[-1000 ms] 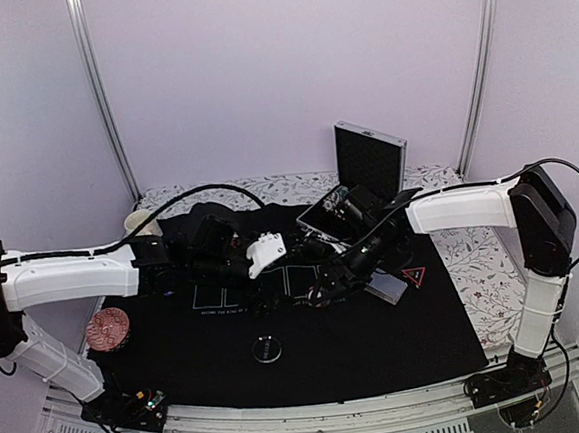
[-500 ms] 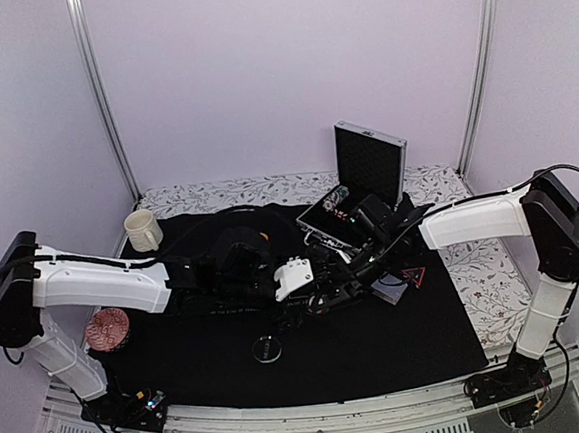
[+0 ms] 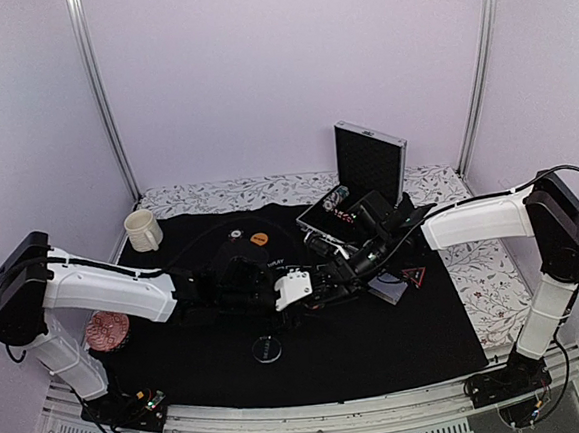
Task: Distribute texas hold em gaming equipment
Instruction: Pass from the right arm to the left
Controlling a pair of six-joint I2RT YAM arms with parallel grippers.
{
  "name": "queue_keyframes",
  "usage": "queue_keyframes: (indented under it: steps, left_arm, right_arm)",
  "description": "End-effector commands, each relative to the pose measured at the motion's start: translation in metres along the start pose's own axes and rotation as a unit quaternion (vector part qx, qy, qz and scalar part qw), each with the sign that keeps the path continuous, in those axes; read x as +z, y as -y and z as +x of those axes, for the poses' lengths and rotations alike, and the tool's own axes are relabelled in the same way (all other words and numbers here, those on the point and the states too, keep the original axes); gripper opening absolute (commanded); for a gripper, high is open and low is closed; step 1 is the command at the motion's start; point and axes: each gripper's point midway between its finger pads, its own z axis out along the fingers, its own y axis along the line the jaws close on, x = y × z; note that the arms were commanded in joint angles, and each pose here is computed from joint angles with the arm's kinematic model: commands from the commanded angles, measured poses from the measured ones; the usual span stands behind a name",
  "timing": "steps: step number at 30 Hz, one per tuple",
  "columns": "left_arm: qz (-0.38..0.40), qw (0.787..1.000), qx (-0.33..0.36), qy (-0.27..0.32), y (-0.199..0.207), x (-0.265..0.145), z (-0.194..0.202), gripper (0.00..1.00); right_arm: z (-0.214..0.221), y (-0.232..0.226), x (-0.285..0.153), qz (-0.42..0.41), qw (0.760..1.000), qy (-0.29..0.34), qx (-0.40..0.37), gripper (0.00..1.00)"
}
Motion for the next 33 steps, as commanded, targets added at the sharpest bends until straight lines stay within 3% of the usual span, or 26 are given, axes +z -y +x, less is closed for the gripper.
queue_keyframes:
  steps: [1, 5, 25, 33]
  left_arm:
    - [-0.024, 1.000, 0.019, -0.003, -0.006, 0.005, 0.000, 0.57]
    - [-0.047, 0.999, 0.020, -0.004, -0.013, 0.008, 0.002, 0.49]
    - [-0.050, 0.998, 0.025, 0.006, -0.015, 0.010, 0.002, 0.61]
    - [-0.050, 0.998, 0.019, 0.018, -0.017, 0.009, 0.003, 0.58]
  right_arm:
    - [-0.013, -0.030, -0.009, -0.036, 0.998, 0.019, -0.040, 0.02]
    - [-0.014, -0.031, -0.009, -0.038, 0.998, 0.020, -0.038, 0.02]
    - [-0.018, -0.035, -0.010, -0.041, 0.998, 0.025, -0.037, 0.02]
    - [-0.020, -0.040, -0.012, -0.048, 0.998, 0.028, -0.042, 0.02]
